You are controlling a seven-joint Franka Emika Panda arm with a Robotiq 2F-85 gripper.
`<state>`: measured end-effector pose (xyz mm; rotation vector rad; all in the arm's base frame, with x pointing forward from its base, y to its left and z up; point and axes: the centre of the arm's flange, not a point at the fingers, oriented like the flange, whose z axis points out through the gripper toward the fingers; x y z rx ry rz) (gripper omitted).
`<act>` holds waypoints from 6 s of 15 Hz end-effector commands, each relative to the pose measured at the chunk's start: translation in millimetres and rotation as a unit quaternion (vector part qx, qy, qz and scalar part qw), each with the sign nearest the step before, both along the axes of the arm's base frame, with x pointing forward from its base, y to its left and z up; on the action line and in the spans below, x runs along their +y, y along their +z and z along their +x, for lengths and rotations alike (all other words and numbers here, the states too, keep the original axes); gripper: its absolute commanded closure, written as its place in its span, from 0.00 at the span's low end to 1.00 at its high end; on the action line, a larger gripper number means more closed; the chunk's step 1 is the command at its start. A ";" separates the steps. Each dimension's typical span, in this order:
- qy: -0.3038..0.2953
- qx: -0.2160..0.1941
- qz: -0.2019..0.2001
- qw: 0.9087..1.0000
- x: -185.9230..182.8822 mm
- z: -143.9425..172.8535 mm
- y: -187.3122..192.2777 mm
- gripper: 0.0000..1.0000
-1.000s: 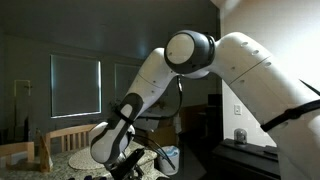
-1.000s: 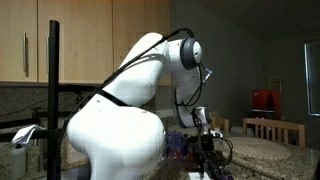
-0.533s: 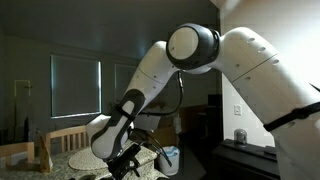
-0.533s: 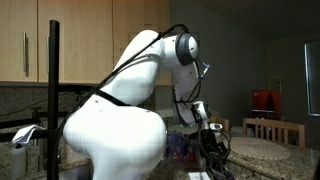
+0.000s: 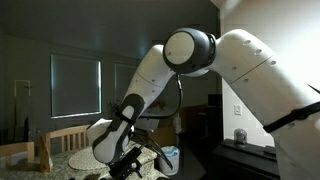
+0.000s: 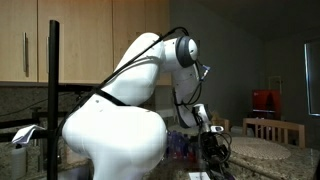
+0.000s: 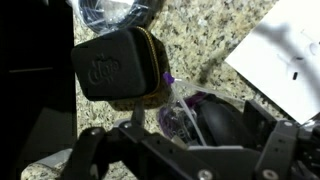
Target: Move the pack to the counter top
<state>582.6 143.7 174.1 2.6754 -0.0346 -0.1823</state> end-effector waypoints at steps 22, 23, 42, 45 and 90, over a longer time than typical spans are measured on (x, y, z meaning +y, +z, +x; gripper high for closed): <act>0.032 0.064 0.003 0.997 -35.5 35.7 16.5 0.88; 0.037 0.063 0.004 0.997 -38.0 35.8 22.1 0.87; 0.143 0.095 -0.010 0.985 22.1 39.9 -30.5 0.00; 0.150 0.083 -0.038 0.984 36.8 50.9 -54.4 0.00; 0.050 -0.114 -0.127 0.984 -33.5 92.4 207.7 0.90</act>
